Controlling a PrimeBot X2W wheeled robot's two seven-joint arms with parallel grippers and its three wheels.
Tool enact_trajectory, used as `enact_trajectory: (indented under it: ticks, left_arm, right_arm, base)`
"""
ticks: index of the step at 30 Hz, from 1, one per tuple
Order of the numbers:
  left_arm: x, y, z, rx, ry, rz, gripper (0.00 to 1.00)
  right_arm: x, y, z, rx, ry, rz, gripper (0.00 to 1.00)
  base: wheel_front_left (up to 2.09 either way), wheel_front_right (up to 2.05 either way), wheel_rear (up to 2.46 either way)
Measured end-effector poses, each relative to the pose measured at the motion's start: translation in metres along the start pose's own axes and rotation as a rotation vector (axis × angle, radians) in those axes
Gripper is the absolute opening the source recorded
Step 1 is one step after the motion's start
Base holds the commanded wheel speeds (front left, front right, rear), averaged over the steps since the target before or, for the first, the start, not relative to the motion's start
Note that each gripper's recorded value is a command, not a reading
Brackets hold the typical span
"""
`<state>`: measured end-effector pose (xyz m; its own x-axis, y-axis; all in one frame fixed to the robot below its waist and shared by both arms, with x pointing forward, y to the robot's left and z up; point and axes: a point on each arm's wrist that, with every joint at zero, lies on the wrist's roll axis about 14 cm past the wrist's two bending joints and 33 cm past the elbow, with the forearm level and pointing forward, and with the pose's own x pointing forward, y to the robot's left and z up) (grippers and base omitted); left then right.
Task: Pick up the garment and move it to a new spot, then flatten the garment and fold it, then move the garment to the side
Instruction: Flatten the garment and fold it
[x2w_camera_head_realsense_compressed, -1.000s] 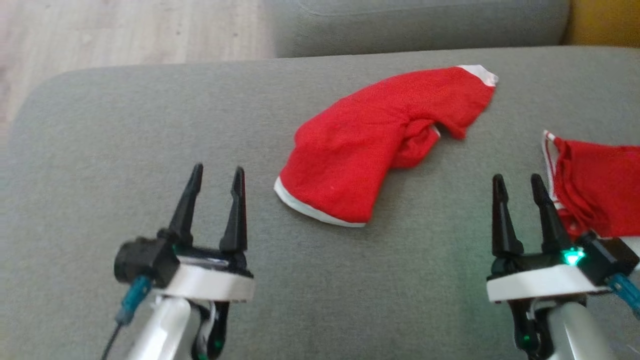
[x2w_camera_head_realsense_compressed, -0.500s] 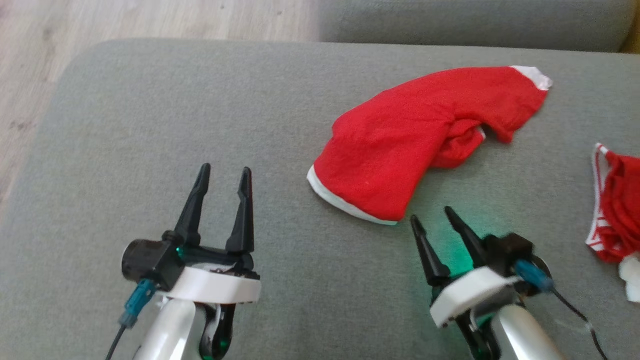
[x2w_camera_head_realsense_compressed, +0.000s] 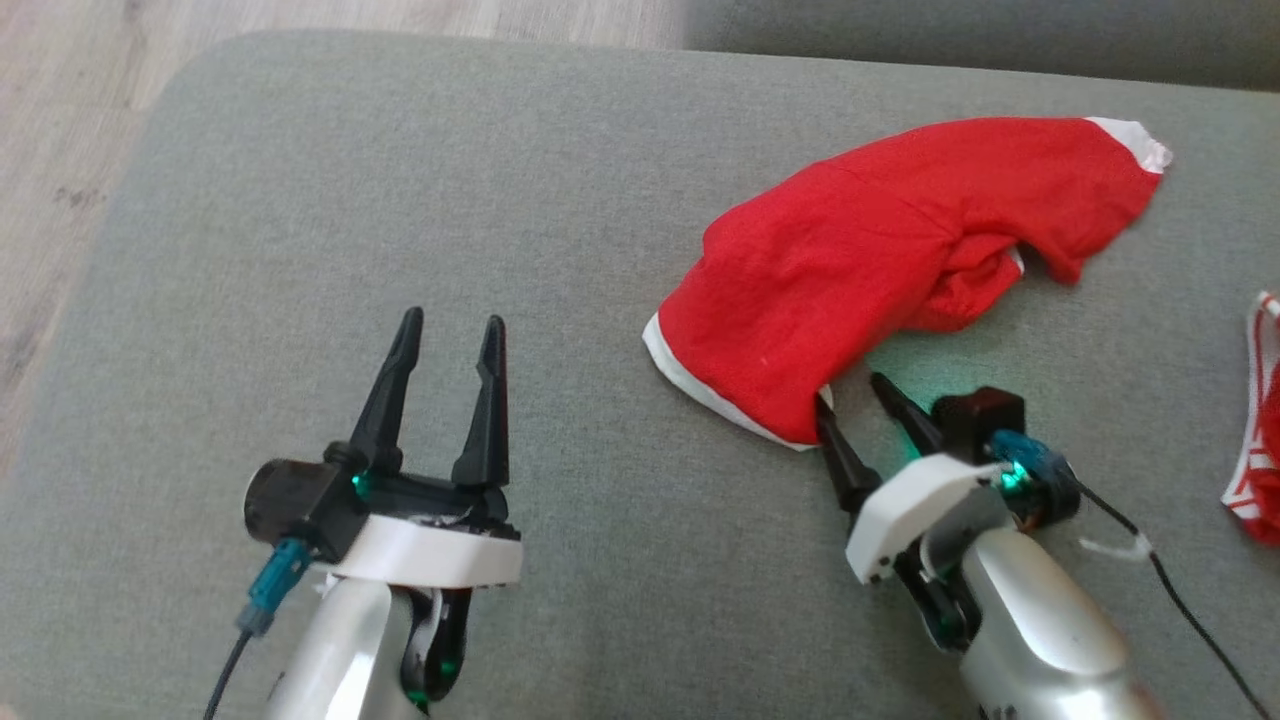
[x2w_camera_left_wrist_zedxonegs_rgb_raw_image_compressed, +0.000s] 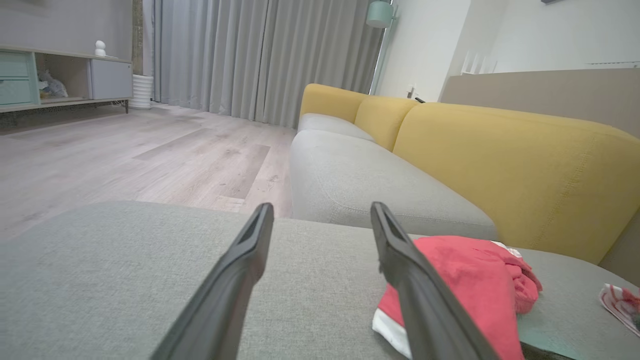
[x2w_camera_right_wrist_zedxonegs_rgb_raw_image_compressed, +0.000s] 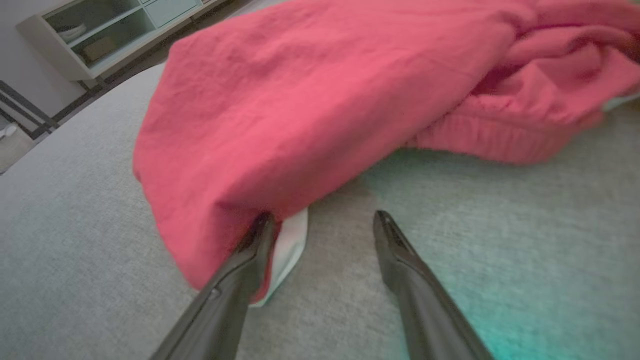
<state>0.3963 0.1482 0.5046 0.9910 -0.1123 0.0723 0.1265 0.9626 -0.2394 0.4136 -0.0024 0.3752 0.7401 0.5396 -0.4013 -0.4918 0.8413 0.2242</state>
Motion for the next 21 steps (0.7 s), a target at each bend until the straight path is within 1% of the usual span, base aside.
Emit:
enact_trajectory:
  ticks: [7, 8, 9, 10, 14, 17, 18, 21]
  left_arm:
    - [0.003, 0.004, 0.001, 0.011, -0.001, 0.009, 1.00]
    - [0.003, 0.004, 0.000, 0.011, -0.001, 0.008, 1.00]
    - [0.003, 0.004, 0.001, 0.011, -0.002, 0.007, 1.00]
    - [0.003, 0.003, 0.001, 0.011, -0.003, 0.006, 1.00]
    - [0.002, 0.001, 0.005, 0.016, -0.015, -0.001, 1.00]
    - [0.003, -0.001, 0.010, 0.015, -0.029, -0.007, 1.00]
    - [0.003, -0.001, 0.010, 0.015, -0.029, -0.007, 1.00]
    - [0.003, -0.007, 0.014, 0.012, -0.041, -0.022, 1.00]
  right_arm:
    - [0.011, 0.019, -0.002, -0.045, 0.031, 0.073, 1.00]
    - [0.011, 0.020, -0.003, -0.056, 0.036, 0.079, 0.63]
    - [0.012, 0.021, -0.002, -0.065, 0.039, 0.084, 0.06]
    - [0.012, 0.022, -0.002, -0.072, 0.041, 0.087, 0.00]
    - [0.008, 0.015, 0.003, -0.067, 0.017, 0.063, 0.00]
    - [0.003, -0.001, 0.016, -0.032, -0.046, 0.007, 0.00]
    - [0.003, -0.001, 0.016, -0.032, -0.046, 0.007, 0.00]
    - [-0.008, -0.021, 0.027, 0.005, -0.107, -0.064, 0.00]
  base:
    - [0.00, 0.00, 0.00]
    - [0.00, 0.00, 0.00]
    - [0.00, 0.00, 0.00]
    - [0.00, 0.00, 0.00]
    - [0.00, 0.00, 0.00]
    - [0.00, 0.00, 0.00]
    - [0.00, 0.00, 0.00]
    - [0.00, 0.00, 0.00]
